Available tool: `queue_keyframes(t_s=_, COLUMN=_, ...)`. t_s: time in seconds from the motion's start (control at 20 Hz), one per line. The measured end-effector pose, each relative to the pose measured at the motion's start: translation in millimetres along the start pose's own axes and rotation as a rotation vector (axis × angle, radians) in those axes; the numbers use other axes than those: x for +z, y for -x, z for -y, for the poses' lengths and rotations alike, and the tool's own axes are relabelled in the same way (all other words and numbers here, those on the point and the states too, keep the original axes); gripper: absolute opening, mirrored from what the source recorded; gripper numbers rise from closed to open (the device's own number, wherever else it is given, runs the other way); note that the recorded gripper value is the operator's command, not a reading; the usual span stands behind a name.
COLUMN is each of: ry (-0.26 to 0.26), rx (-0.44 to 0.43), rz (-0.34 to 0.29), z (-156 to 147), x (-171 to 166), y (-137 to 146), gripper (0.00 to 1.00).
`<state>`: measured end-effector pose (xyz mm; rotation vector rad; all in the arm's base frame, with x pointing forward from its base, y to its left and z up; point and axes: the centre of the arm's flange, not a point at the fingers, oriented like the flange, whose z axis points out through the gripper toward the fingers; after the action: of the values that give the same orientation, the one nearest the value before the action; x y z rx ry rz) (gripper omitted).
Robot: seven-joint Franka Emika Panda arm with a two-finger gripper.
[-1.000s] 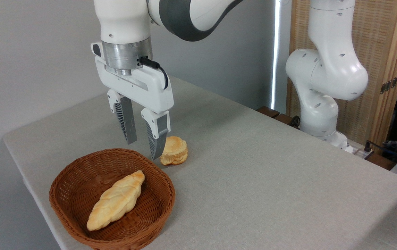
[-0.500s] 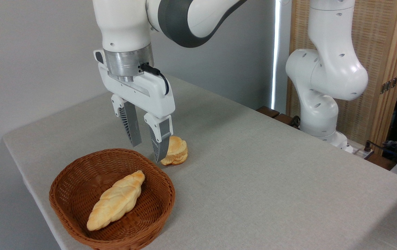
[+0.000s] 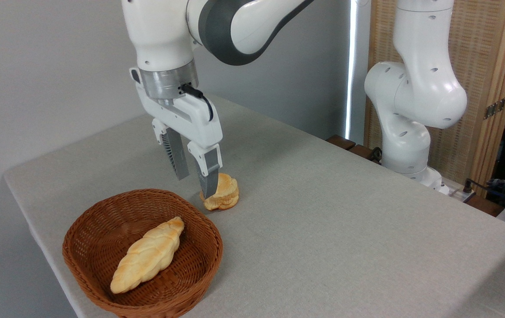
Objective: Put bread into the basket
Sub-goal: 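Move the open gripper over the small round bun and lower it, then close the gripper fingers around the round bun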
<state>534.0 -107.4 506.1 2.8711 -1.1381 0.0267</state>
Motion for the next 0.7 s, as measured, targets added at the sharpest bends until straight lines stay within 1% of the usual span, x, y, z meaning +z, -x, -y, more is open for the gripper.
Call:
queue_keyframes(t_s=0.05, ry=0.0, rx=0.007, rz=0.0, z=-4.7, x=0.3, y=0.6, gripper=1.0)
queue_keyframes(t_s=0.2, ry=0.007, rx=0.047, rz=0.015, z=-31.9, x=6.1, y=4.4, gripper=1.0)
queue_keyframes(t_s=0.3, ry=0.018, rx=0.098, rz=0.034, z=-51.3, x=15.7, y=5.8, gripper=1.0)
queue_keyframes(t_s=0.4, ry=0.028, rx=0.139, rz=0.051, z=-62.0, x=24.8, y=6.6, gripper=1.0)
queue_keyframes(t_s=0.7, ry=0.045, rx=0.242, rz=0.072, z=-67.7, x=38.4, y=9.7, gripper=1.0)
